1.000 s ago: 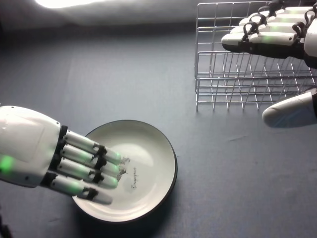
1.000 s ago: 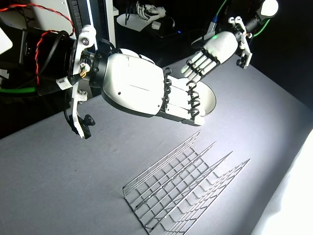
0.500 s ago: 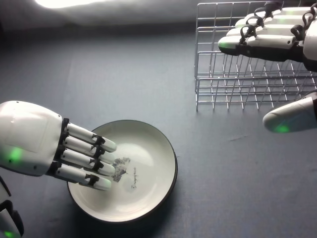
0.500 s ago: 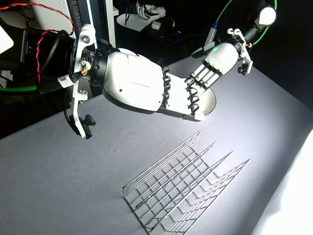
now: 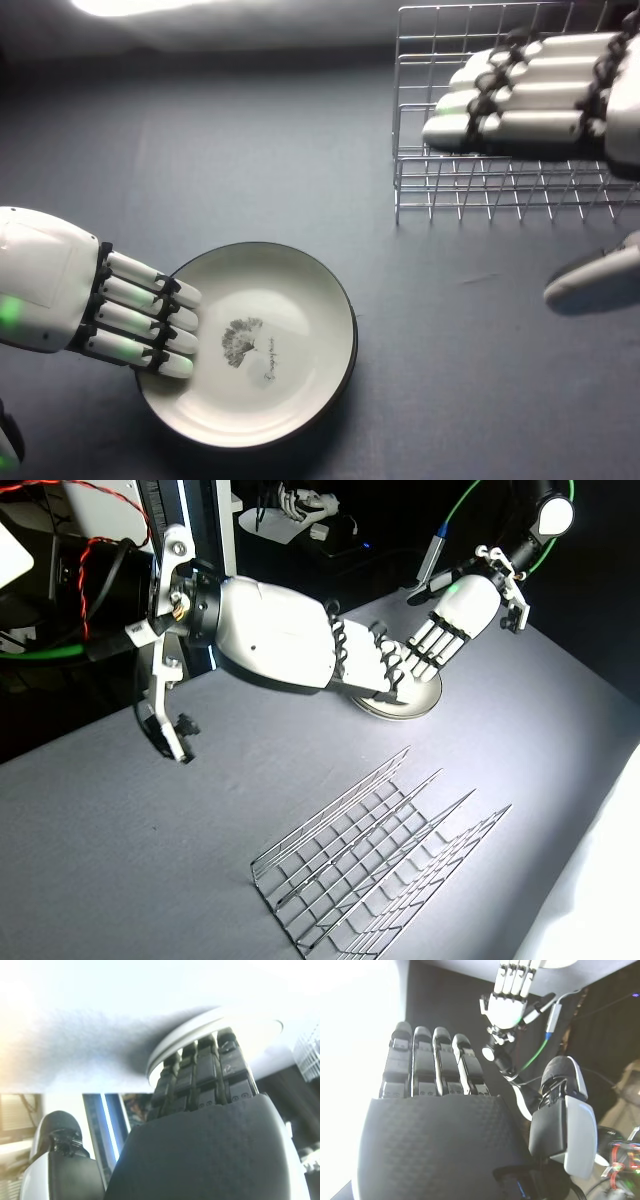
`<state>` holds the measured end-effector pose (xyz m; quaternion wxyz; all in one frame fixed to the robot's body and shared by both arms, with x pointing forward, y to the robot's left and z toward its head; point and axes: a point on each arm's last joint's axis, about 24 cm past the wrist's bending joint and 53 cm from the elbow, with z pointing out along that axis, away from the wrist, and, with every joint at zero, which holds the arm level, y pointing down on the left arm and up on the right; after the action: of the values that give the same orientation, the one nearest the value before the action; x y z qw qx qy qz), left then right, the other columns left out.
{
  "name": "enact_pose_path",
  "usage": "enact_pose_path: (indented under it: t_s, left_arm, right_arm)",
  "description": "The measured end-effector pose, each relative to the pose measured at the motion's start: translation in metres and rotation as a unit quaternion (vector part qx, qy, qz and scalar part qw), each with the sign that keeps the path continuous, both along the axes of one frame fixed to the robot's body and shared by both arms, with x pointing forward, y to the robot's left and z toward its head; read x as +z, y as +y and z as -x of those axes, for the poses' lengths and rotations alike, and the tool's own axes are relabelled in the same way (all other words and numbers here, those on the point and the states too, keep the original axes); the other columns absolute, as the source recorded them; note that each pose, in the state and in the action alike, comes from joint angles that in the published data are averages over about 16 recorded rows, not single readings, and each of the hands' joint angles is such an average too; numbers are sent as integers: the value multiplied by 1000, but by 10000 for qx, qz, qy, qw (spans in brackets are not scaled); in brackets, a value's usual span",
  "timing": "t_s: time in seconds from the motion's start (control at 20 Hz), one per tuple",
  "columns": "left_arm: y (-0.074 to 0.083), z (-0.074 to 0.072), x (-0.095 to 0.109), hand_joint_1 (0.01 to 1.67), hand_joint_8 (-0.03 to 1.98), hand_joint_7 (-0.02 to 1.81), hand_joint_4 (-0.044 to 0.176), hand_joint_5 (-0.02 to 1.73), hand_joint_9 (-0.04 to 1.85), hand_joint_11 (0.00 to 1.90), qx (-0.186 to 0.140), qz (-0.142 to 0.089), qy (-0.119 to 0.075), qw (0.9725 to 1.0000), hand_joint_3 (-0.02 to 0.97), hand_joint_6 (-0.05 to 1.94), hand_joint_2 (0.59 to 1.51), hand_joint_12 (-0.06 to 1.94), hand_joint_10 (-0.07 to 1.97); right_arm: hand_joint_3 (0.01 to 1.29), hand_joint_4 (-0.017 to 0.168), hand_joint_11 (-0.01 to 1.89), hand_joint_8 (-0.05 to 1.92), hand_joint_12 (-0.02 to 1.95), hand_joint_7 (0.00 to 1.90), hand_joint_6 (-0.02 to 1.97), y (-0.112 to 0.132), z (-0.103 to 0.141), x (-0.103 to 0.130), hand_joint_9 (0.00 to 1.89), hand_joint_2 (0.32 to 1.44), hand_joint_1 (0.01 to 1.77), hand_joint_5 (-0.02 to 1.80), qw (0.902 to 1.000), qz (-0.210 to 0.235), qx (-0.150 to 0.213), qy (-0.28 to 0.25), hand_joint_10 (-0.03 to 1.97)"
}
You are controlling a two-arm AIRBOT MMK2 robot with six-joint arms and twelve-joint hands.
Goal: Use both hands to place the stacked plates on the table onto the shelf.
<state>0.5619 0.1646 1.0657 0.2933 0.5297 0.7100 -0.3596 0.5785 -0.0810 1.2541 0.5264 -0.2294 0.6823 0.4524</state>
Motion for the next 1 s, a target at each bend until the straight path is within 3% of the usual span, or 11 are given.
enact_pose_path:
  t_s: [0.55,1.0]
  left_arm:
    - [6,3,-11,15,-17,0,-5,-6,15,15,-86,-143,-18,9999,19,-26,1002,-12,6]
    - [-8,10,-16,15,-19,-2,-8,-8,8,15,-181,-85,32,9998,20,-27,1004,-12,6]
  right_arm:
    - [15,6,31,1,32,21,-3,23,13,-34,12,1065,24,18,9925,543,994,-464,-5]
    - [15,6,33,1,49,21,-2,23,16,-54,17,1065,24,20,9873,758,1287,-535,-6]
